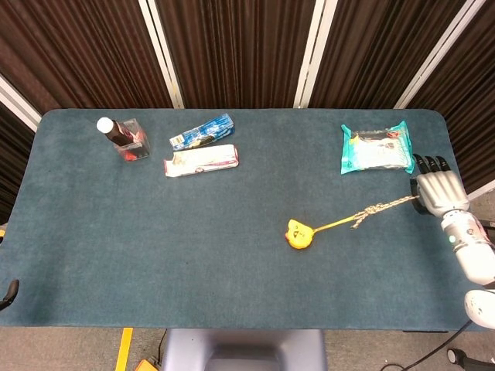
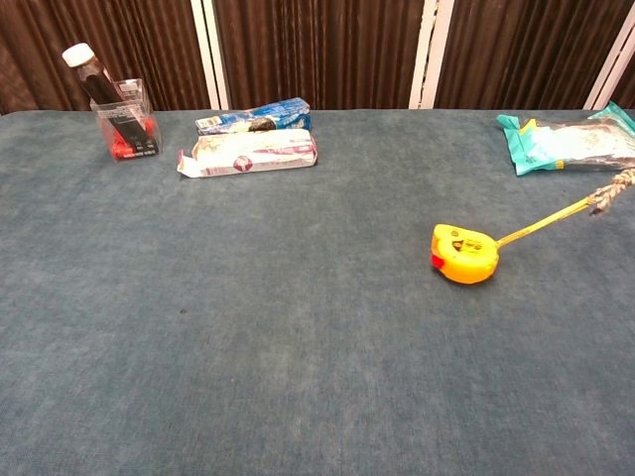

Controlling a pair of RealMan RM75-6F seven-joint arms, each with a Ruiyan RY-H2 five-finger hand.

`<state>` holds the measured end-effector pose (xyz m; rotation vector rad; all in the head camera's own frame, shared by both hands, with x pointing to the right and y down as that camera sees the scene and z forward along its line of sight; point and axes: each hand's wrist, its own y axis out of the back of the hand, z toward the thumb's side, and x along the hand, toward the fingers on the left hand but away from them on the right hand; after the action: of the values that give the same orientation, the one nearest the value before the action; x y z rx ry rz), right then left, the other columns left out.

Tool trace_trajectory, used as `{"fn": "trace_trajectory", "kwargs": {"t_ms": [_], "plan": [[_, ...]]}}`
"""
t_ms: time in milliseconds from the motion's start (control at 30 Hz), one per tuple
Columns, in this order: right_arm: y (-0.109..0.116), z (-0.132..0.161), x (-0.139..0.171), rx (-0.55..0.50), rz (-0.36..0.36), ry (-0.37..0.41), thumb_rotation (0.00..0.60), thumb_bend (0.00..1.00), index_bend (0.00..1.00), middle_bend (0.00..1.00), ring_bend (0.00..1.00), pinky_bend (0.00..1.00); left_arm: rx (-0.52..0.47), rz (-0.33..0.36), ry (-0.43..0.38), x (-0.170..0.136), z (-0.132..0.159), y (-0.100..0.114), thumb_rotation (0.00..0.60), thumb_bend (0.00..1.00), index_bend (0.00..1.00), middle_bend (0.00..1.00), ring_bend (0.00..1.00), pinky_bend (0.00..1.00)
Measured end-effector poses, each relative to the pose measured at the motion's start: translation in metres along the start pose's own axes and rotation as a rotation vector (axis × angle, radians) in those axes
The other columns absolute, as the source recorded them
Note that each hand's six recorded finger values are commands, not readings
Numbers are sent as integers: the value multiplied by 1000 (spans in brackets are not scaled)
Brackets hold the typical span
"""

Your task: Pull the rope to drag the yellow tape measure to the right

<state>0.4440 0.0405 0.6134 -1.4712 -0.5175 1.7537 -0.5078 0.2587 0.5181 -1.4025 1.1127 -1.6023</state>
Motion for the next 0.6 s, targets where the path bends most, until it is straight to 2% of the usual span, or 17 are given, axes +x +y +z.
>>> {"fn": "trace_trajectory", "kwargs": {"t_ms": [267, 333, 433, 467, 567, 600], "plan": [[-5, -8, -2, 10, -6, -26, 600, 531, 762, 107, 23, 0, 0, 2, 5, 1, -1, 1, 600, 371, 82, 0, 0, 133], [-5, -6, -2, 1, -5, -23, 600, 524, 700, 108, 23, 0, 0, 1, 4, 0, -1, 0, 600, 370, 82, 0, 0, 133], [-5, -1, 0, -46, 11, -13, 600, 394, 426, 102, 20, 0, -1, 1, 3, 0, 0, 0, 600, 370, 83, 0, 0, 133], [-5, 1, 0, -76, 22, -9, 600, 309, 308, 93, 14, 0, -1, 2, 4, 0, 0, 1, 600, 370, 82, 0, 0, 133], [-2, 8, 2, -140, 30, 3, 600, 160, 108, 63, 1, 0, -2, 2, 6, 0, -1, 1, 600, 370, 82, 0, 0, 133], [-1, 10, 3, -150, 30, 6, 600, 141, 72, 55, 0, 0, -2, 2, 7, 1, -1, 1, 600, 370, 82, 0, 0, 133]]}}
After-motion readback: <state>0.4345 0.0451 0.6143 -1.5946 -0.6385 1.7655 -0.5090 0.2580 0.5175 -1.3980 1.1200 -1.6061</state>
